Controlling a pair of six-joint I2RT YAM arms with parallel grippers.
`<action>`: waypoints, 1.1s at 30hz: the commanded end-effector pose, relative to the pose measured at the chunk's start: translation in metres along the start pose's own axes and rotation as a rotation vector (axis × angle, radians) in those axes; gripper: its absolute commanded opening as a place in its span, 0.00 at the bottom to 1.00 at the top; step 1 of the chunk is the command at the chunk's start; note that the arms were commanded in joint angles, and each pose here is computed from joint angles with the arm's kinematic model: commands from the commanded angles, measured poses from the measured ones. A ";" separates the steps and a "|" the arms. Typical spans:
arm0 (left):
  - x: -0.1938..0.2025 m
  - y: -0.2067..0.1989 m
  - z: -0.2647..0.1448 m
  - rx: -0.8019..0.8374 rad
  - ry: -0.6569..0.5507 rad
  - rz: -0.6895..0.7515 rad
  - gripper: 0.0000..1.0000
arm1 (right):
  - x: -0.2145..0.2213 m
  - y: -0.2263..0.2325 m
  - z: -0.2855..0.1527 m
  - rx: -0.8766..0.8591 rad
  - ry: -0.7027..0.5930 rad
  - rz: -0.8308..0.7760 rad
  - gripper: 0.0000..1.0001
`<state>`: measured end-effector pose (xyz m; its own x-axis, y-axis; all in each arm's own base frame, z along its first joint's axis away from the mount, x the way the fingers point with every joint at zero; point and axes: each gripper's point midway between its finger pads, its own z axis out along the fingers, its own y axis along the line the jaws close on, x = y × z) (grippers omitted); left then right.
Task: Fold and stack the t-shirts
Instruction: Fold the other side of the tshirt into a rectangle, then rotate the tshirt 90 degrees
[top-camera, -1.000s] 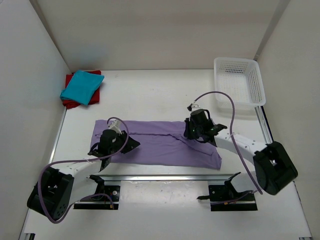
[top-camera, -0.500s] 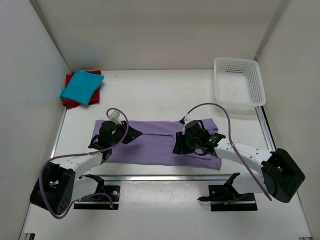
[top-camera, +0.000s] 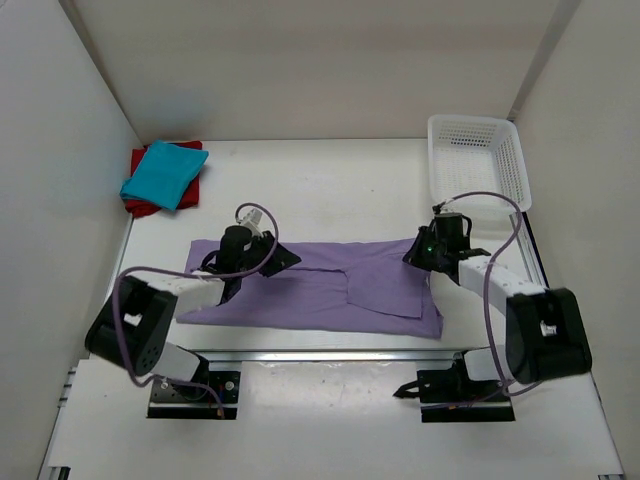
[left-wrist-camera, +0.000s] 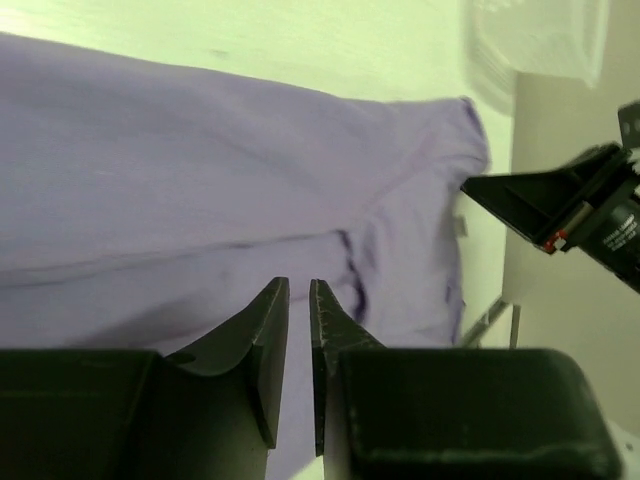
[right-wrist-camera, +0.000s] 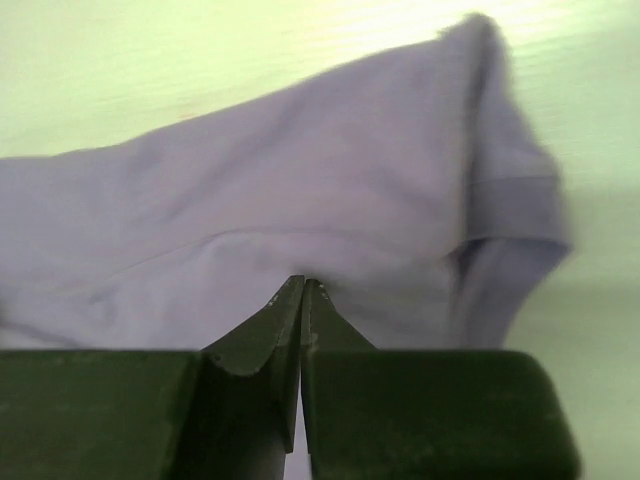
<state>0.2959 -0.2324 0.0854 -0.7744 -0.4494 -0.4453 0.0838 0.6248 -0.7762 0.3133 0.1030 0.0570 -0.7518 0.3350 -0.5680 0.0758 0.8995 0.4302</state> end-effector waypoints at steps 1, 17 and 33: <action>-0.017 0.023 0.007 -0.011 -0.010 -0.100 0.26 | -0.022 -0.023 0.021 0.073 -0.035 0.019 0.00; -0.045 0.017 -0.030 -0.005 -0.114 -0.116 0.31 | 0.025 0.045 0.001 -0.031 0.019 -0.162 0.04; 0.004 0.018 -0.058 -0.022 0.034 0.020 0.33 | -0.142 0.189 0.198 -0.203 0.122 -0.348 0.03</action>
<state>0.2717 -0.1872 0.0968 -0.7779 -0.4543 -0.4341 0.0598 0.6343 -0.7708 0.5134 0.2594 0.0267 -0.8436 0.0733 -0.5319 -0.1884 0.8873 0.4210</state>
